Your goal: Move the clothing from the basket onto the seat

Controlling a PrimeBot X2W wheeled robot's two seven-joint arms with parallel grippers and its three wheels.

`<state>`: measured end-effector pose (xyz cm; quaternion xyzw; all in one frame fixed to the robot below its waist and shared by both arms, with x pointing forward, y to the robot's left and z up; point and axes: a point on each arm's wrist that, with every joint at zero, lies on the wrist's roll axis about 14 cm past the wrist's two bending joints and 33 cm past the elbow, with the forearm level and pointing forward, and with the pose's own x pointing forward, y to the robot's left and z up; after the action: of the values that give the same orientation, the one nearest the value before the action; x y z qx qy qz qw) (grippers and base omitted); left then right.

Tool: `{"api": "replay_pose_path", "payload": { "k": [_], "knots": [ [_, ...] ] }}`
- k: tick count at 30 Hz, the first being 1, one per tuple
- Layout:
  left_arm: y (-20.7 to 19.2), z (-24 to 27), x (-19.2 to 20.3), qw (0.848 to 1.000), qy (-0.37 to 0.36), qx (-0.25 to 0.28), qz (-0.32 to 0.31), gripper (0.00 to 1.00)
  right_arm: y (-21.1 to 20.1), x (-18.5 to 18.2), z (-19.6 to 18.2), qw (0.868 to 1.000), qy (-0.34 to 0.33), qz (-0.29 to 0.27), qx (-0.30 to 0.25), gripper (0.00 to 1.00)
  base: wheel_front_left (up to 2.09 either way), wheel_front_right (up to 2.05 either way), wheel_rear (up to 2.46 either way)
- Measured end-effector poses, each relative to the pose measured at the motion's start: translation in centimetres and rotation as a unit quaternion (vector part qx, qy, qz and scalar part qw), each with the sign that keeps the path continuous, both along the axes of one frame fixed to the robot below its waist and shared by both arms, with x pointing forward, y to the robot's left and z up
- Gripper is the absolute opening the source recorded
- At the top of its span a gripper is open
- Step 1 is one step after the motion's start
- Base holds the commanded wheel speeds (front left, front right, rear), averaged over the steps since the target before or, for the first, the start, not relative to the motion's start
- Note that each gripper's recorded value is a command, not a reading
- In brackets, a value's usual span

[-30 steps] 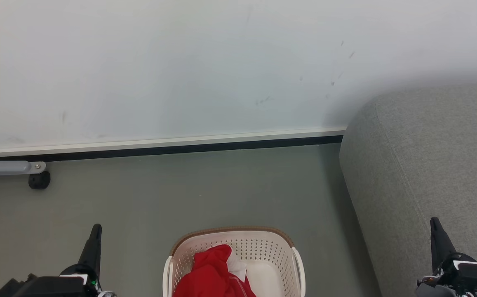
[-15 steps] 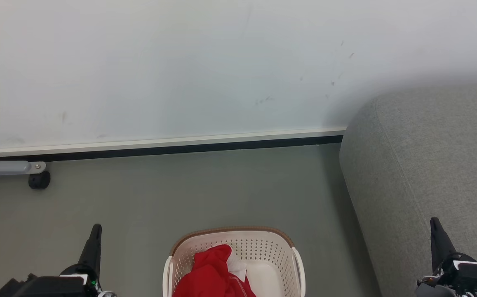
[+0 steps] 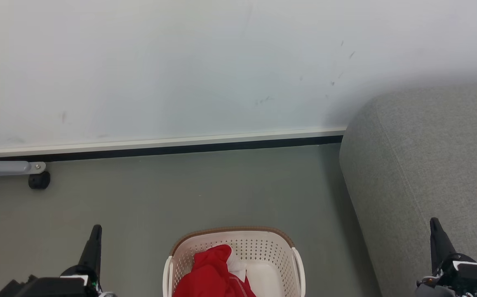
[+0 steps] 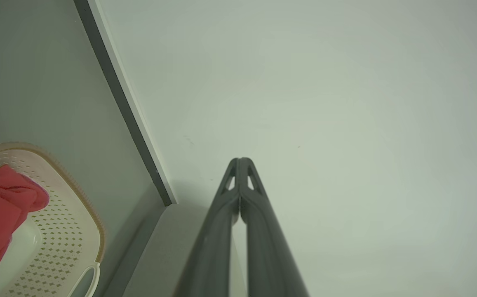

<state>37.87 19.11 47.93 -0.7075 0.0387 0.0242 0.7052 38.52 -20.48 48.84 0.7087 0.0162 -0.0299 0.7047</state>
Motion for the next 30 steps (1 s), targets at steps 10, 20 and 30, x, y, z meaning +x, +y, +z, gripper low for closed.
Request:
{"api": "replay_pose_path", "payload": {
  "k": [10,20,30],
  "knots": [
    [-0.5,-1.8,-0.9,1.0,0.028,-0.005,-0.002,1.0,0.3,-0.8,-1.8,1.0,0.027,-0.002,0.004,1.0,0.0,0.0,0.0],
    [-0.9,-1.3,-0.5,1.0,0.021,0.009,-0.003,1.0,0.4,-0.6,-1.4,0.999,0.023,-0.003,-0.025,1.0,0.0,0.0,0.0],
    [-0.9,-0.3,0.3,0.994,0.008,0.106,-0.016,1.0,0.6,0.0,-0.5,0.994,0.013,0.006,-0.106,1.0,0.0,0.0,0.0]
  ]
}}
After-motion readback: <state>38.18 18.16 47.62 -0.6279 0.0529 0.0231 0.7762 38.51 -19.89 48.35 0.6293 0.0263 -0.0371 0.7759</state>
